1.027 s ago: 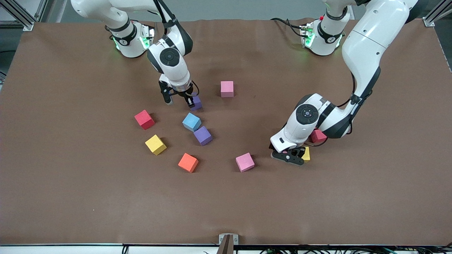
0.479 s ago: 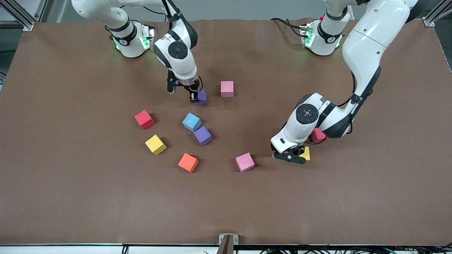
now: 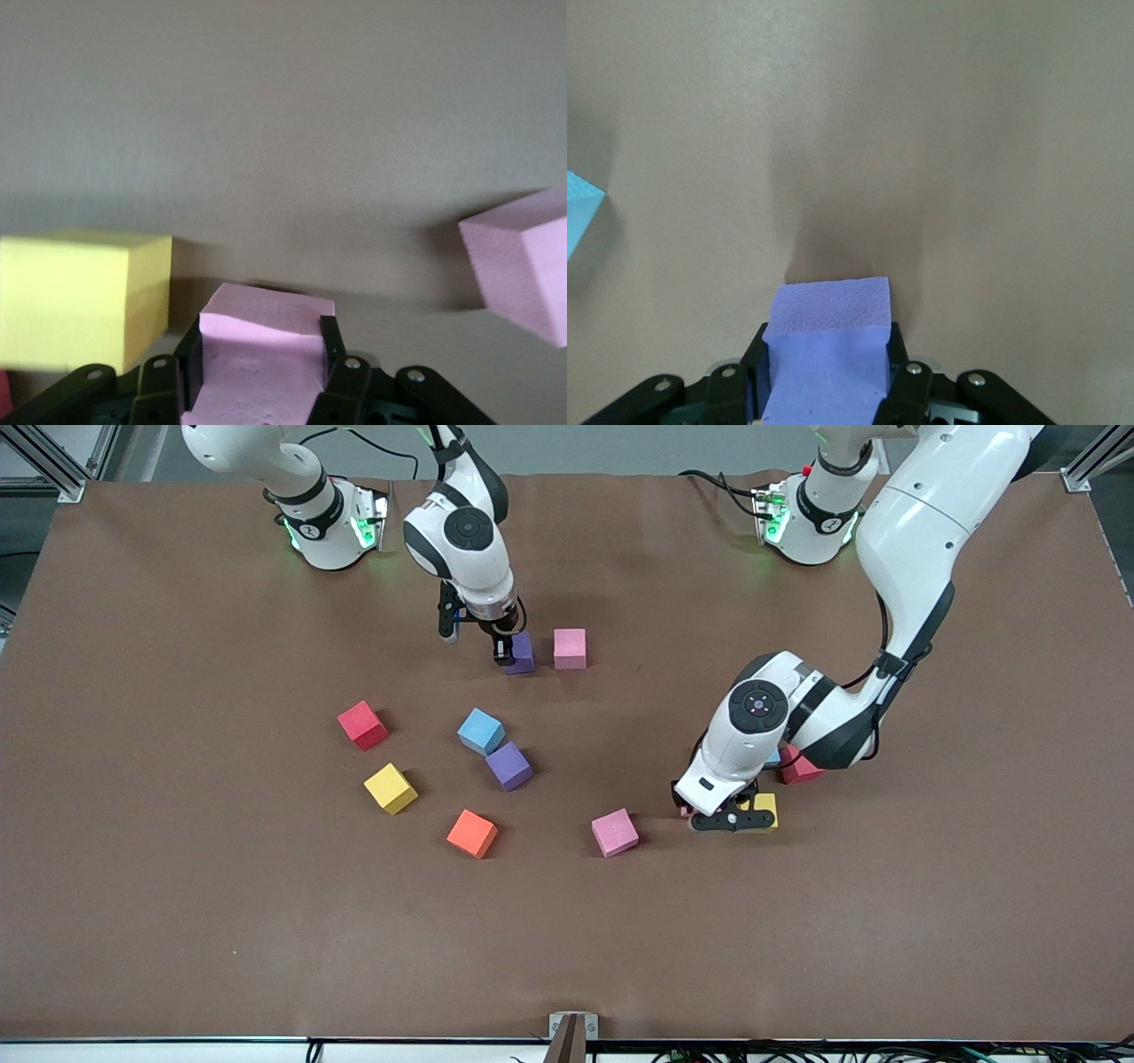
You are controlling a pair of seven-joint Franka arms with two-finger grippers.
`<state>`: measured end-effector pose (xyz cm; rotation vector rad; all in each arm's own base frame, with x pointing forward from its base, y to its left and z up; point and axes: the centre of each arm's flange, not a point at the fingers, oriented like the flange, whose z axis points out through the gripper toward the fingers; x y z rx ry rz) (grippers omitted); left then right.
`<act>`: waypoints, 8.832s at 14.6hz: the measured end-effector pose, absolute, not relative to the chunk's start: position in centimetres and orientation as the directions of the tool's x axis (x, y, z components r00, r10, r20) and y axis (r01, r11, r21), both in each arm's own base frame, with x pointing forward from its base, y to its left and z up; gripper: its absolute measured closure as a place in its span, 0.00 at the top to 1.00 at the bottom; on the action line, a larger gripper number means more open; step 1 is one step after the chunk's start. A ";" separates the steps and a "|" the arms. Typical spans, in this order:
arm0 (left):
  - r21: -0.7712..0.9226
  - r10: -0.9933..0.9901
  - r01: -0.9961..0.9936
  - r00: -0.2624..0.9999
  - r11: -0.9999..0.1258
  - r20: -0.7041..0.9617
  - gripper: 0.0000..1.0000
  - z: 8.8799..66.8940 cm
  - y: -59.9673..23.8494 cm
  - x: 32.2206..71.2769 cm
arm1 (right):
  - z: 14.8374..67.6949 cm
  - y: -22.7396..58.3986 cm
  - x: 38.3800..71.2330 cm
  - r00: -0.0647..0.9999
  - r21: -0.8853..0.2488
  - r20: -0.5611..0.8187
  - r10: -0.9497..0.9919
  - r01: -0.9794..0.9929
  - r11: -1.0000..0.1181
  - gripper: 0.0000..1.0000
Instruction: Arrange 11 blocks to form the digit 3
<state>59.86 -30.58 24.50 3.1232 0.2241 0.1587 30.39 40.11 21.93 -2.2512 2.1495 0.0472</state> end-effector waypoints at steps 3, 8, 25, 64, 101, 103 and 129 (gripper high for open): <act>0.037 0.443 0.442 0.894 -0.896 0.069 0.53 25.9 -32.6 58.4 | 22.0 40.2 30.4 0.042 -0.002 -0.044 -0.998 -0.999 -0.042 0.52; 0.032 0.854 0.853 0.520 -0.521 0.027 0.53 26.7 -36.2 53.0 | 22.4 40.8 30.4 0.033 -0.008 -0.054 -0.998 -0.999 -0.033 0.52; -0.084 0.992 0.994 -0.059 0.069 0.109 0.53 23.5 -41.0 35.4 | 21.5 42.5 30.7 0.035 -0.009 -0.052 -0.998 -0.999 -0.035 0.52; -0.112 0.999 0.994 0.012 -0.009 0.032 1.00 25.6 -47.1 34.6 | 21.1 43.8 30.4 -0.002 -0.002 -0.051 -0.999 -1.000 0.002 0.67; -0.019 0.086 0.087 0.994 -0.996 0.069 1.00 24.9 -20.3 62.9 | 23.6 35.7 47.1 0.848 -0.009 -0.024 -0.530 -0.530 -0.848 0.99; -0.016 0.077 0.078 0.996 -0.997 0.054 1.00 23.7 -20.1 62.8 | 22.2 35.7 47.2 0.871 0.002 -0.025 -0.490 -0.490 -0.872 0.99; -0.001 0.084 0.085 0.996 -0.996 0.027 0.59 21.5 -19.5 63.1 | 22.1 45.0 39.7 0.997 -0.016 -0.033 0.076 0.076 -0.997 0.59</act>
